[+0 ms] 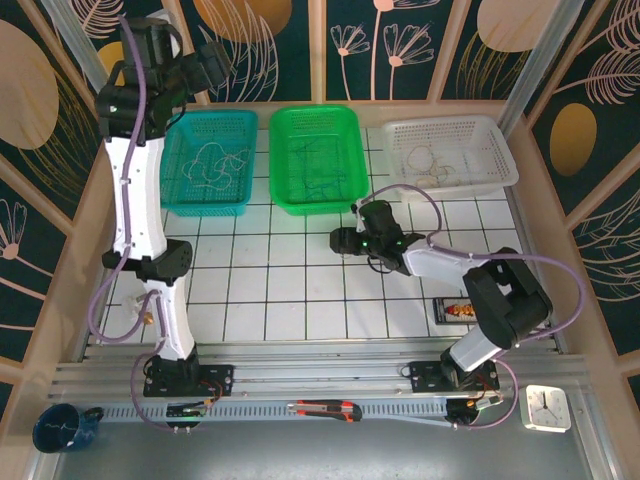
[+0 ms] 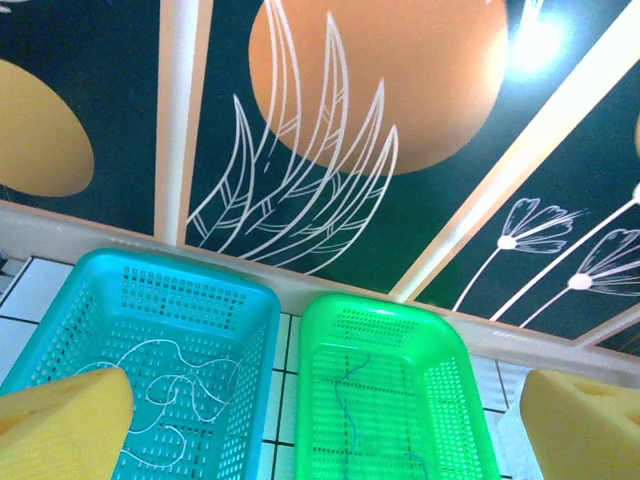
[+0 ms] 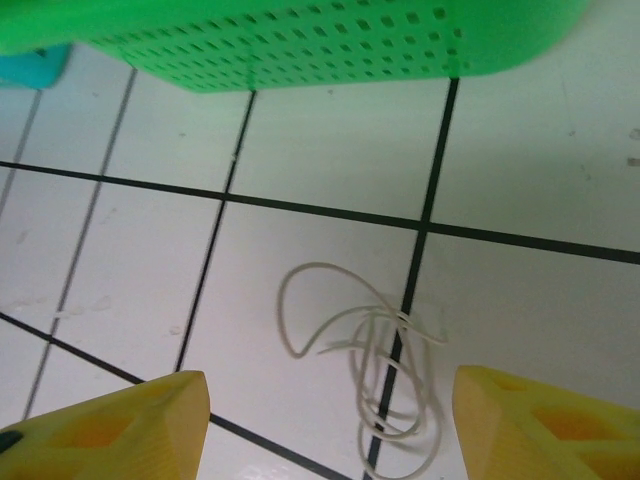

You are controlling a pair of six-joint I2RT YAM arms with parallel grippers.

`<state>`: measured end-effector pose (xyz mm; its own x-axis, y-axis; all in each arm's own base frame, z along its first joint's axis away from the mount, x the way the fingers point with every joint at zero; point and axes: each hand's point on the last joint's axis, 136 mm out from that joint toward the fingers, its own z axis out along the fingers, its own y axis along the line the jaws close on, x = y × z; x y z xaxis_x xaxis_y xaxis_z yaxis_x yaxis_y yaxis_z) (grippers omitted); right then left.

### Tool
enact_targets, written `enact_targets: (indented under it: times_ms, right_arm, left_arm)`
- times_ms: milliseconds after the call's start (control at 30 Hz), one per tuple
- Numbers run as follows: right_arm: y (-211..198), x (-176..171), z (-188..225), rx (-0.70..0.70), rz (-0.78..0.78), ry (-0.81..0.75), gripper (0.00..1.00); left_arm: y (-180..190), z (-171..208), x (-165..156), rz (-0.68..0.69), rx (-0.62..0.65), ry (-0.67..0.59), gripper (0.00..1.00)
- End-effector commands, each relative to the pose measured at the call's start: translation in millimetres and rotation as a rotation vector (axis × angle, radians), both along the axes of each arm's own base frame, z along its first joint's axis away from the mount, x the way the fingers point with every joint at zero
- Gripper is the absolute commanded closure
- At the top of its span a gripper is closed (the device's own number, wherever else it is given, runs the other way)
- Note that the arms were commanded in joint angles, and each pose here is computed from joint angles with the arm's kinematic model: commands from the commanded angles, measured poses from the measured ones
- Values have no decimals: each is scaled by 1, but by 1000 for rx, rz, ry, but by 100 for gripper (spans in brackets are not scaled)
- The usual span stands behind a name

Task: Untangle the cables

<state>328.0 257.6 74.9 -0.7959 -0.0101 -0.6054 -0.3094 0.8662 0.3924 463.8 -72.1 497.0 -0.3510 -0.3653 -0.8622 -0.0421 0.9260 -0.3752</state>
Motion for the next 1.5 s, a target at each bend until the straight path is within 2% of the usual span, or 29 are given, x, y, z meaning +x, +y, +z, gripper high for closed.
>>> enact_targets:
  times_ms: [0, 300, 400, 500, 567, 633, 700, 767, 933, 1133, 1333, 1467]
  right_arm:
    - [5, 6, 0, -33, 5, -20, 36]
    - [15, 15, -9, -36, 18, -12, 42]
    - [17, 18, -12, -43, 18, -10, 48]
    - [19, 20, -15, -47, 25, -6, 59]
    - [20, 21, -15, -49, 31, -2, 71]
    - [21, 21, -14, -49, 36, -3, 83]
    - [21, 20, -11, -47, 41, -6, 92]
    - [22, 18, -4, -39, 51, -11, 100]
    - [24, 13, 25, 1, 85, -47, 100]
    - [31, 5, 74, 109, 128, -107, 100]
    - [34, -1, 124, 260, 153, -157, 100]
    - [35, -5, 152, 355, 165, -184, 100]
  left_arm:
    - [-3, 15, -32, -46, -29, 0, 1]
    - [-15, 31, -77, -117, -38, -8, 1]
    - [-16, 33, -92, -126, -34, -6, 1]
    - [-13, 34, -109, -132, -33, -14, 1]
    - [-13, 26, -117, -141, -46, -36, 1]
    - [-14, 16, -128, -148, -105, -120, 1]
    - [-14, -1, -141, -154, -178, -201, 1]
    - [-14, -31, -149, -159, -227, -202, 1]
    - [-21, -102, -157, -184, -278, -120, 1]
    - [-27, -168, -162, -202, -347, -81, 1]
    - [-40, -213, -163, -257, -432, -54, 1]
    - [-51, -232, -164, -312, -507, -55, 8]
